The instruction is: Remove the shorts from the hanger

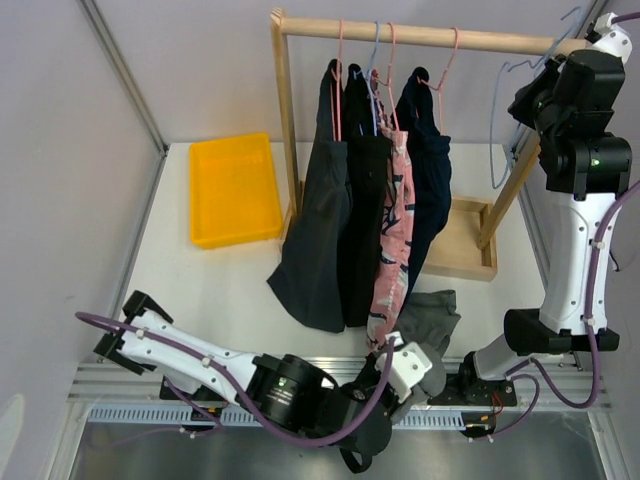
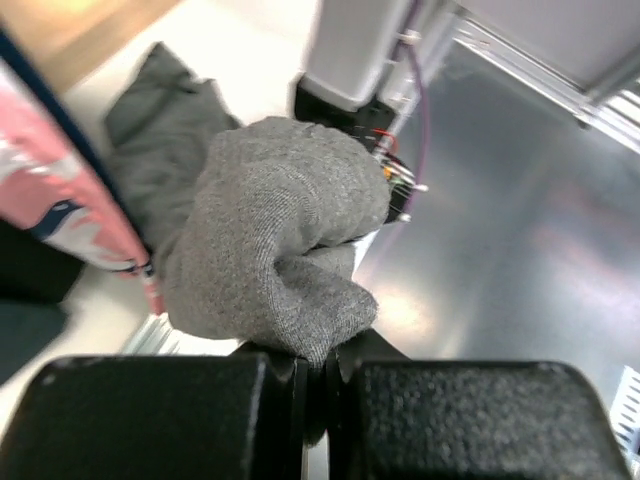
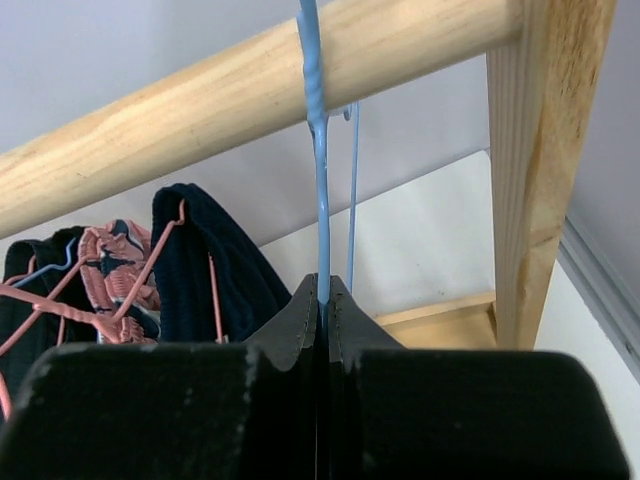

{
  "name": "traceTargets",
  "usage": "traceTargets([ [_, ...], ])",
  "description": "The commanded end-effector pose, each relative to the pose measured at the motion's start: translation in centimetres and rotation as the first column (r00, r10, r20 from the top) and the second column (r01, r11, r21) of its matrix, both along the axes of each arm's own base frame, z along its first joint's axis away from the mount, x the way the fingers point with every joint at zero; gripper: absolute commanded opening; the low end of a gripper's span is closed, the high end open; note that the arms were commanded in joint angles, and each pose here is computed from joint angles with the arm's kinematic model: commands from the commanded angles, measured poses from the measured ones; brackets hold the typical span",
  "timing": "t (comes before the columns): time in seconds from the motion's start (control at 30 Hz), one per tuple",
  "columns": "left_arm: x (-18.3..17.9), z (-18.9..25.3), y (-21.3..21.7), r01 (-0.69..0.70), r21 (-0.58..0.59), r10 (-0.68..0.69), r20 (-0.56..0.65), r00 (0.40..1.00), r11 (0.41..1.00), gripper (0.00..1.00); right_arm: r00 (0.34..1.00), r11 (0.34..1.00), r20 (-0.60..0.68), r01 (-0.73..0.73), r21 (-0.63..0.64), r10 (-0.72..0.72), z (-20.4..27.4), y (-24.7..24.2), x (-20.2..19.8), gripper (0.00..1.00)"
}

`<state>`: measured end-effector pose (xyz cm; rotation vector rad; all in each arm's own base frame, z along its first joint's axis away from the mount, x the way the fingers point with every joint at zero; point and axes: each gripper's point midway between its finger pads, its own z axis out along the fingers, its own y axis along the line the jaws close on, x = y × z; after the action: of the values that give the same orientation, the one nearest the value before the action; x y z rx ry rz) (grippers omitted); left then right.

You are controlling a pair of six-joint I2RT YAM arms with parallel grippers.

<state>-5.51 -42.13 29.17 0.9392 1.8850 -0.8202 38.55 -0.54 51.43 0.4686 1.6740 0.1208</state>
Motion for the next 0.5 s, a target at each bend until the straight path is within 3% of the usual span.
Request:
traceTargets([
  [0.0, 2.6, 3.9, 2.8, -0.122, -0.061, 0.123, 0.015, 0.992, 0.991, 0.0, 0.998, 0.998, -0.025, -0.05, 0.03, 0.051, -2.1, 0.9, 2.0, 0.0],
  [0.13, 6.2, 8.6, 6.9, -0.215, -0.13, 0.224, 0.062, 0.973, 0.968, 0.0, 0.996, 0.998, -0.069, -0.05, 0.034, 0.052, -5.0, 0.6, 1.3, 0.0],
  [0.3, 10.4, 10.4, 10.3, -0.282, -0.143, 0.296, 0.096, 0.95, 0.949, 0.0, 0.993, 0.998, -0.107, -0.055, 0.044, 0.059, -7.4, 0.3, -1.4, 0.0],
  [0.37, 12.0, 10.6, 11.4, -0.312, -0.13, 0.328, 0.129, 0.936, 0.941, 0.0, 0.993, 0.999, -0.113, -0.029, 0.038, 0.033, -7.8, -0.8, -2.7, 0.25],
  [0.4, 12.5, 11.0, 11.7, -0.325, -0.131, 0.341, 0.135, 0.93, 0.937, 0.0, 0.993, 0.999, -0.116, -0.028, 0.036, 0.032, -8.0, -0.8, -3.1, 0.68],
  [0.43, 13.3, 11.2, 12.2, -0.341, -0.123, 0.358, 0.158, 0.92, 0.932, 0.0, 0.993, 0.999, -0.117, -0.024, 0.034, 0.028, -8.1, -0.9, -3.5, 0.94],
  [0.47, 14.4, 11.3, 13.1, -0.373, -0.109, 0.387, 0.179, 0.904, 0.921, 0.0, 0.993, 0.999, -0.113, -0.021, 0.028, 0.024, -8.0, -1.0, -4.4, 1.0],
])
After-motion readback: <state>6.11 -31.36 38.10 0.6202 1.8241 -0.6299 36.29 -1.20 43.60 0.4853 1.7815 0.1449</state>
